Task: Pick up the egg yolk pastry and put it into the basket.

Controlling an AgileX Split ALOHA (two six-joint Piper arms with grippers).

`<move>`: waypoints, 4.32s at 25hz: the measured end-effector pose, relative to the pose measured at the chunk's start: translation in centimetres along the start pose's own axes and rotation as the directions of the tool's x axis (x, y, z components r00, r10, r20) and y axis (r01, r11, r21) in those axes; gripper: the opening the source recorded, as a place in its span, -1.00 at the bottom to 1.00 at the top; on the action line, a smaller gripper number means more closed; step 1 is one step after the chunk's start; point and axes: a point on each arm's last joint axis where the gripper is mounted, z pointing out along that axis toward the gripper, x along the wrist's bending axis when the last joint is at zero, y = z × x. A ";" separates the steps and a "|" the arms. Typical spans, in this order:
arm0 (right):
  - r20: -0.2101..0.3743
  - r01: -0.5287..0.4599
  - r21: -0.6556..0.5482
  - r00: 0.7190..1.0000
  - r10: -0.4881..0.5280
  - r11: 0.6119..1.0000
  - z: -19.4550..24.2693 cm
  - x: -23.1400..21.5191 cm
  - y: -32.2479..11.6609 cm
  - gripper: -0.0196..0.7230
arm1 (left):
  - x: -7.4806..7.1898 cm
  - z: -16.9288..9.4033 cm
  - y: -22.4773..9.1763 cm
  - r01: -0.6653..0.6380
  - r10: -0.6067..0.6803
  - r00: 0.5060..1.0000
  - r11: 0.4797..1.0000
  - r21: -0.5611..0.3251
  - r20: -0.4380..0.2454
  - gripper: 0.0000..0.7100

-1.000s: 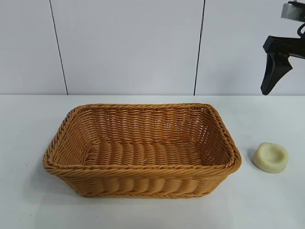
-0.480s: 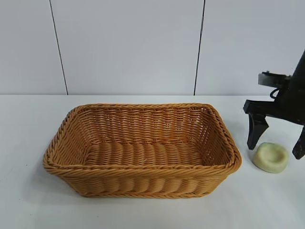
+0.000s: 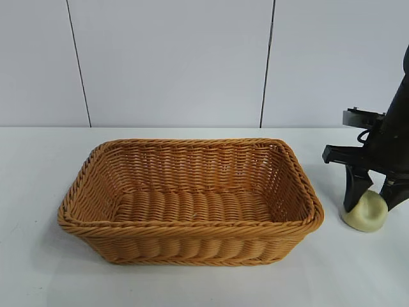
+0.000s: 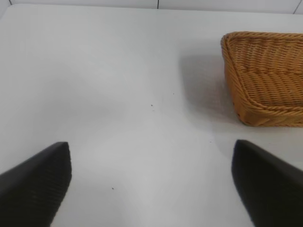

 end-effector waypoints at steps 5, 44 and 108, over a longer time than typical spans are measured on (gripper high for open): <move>-0.007 0.009 -0.026 1.000 -0.009 1.000 -1.2 0.2 0.0 -0.27 | 0.0 0.0 0.0 0.000 0.000 1.000 1.000 0.000 0.000 0.87; -0.106 0.525 -0.149 0.834 -0.542 0.838 -2.2 25.0 -6.4 -0.28 | 0.0 0.0 0.0 0.000 0.000 1.000 1.000 -0.001 0.000 0.87; 0.144 0.082 -0.162 0.988 -0.058 0.983 -14.1 2.7 7.0 0.86 | 0.0 0.0 0.0 0.000 0.000 1.000 1.000 -0.001 0.000 0.87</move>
